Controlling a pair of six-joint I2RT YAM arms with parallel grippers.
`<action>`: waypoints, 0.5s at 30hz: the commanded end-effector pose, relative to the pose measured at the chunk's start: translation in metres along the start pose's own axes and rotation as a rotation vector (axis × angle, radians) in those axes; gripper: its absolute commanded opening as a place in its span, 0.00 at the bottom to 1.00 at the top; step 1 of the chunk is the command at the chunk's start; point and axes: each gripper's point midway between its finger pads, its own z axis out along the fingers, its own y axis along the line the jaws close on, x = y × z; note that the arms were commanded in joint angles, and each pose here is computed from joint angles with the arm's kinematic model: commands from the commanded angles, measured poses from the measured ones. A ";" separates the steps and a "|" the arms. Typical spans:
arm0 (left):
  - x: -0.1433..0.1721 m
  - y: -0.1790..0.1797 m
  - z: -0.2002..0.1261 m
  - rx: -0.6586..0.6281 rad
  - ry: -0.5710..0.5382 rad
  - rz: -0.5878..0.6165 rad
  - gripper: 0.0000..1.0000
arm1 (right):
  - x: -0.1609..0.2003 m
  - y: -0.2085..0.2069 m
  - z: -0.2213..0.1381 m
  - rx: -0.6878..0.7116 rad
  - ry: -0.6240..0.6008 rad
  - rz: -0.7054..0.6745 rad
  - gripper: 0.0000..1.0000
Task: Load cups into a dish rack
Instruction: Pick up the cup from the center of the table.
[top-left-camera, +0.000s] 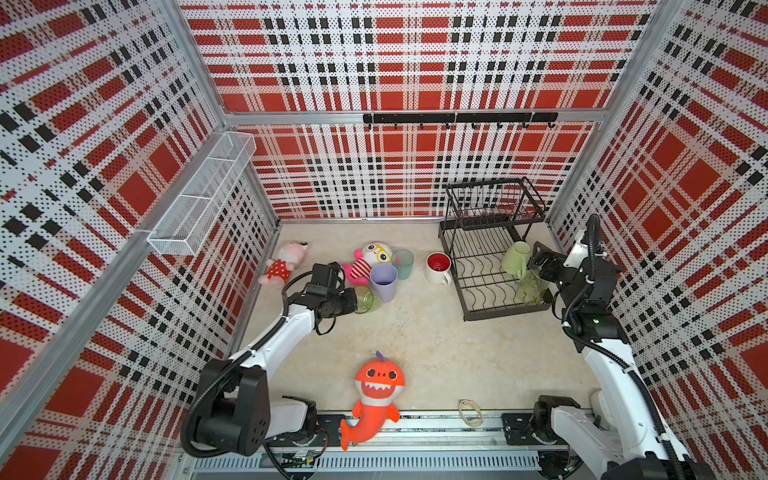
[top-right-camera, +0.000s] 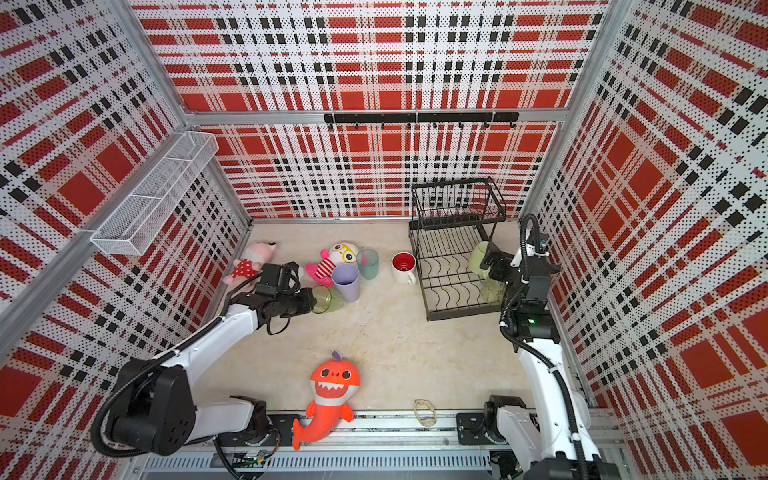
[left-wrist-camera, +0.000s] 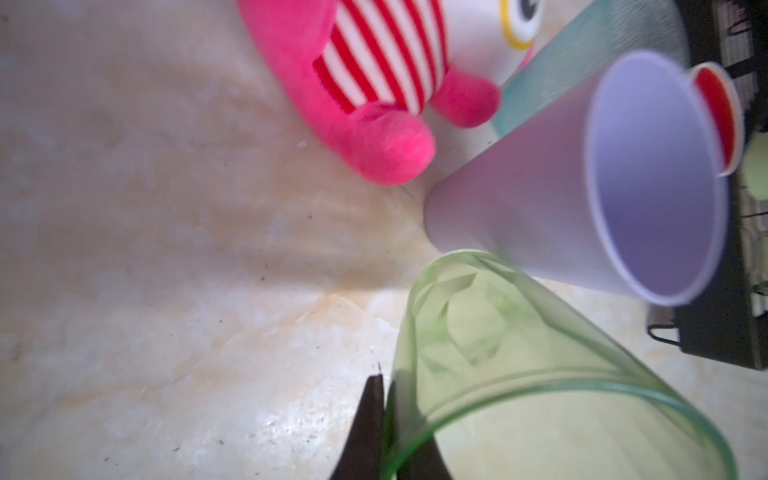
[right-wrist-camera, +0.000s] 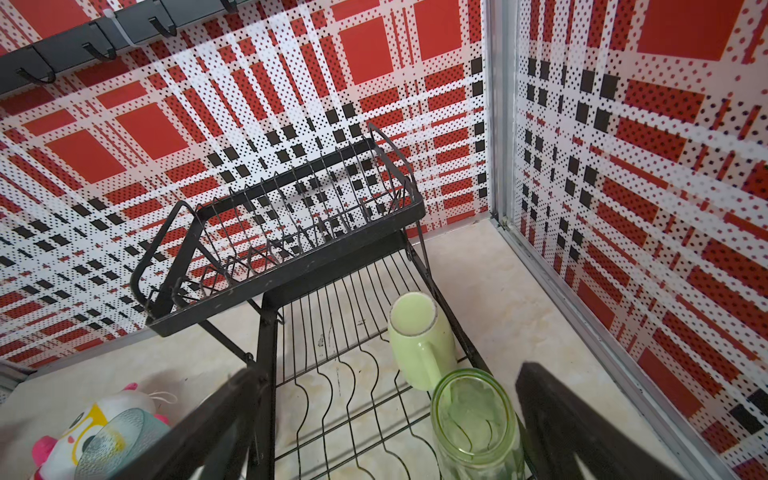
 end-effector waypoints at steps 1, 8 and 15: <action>-0.043 -0.042 -0.041 0.139 -0.169 0.129 0.00 | -0.014 0.010 -0.006 -0.045 -0.007 0.010 1.00; -0.079 -0.096 -0.113 0.299 -0.405 0.334 0.00 | -0.010 0.052 -0.007 -0.272 0.076 0.014 1.00; -0.077 -0.165 -0.150 0.542 -0.511 0.469 0.00 | 0.004 0.105 -0.023 -0.605 0.207 0.059 1.00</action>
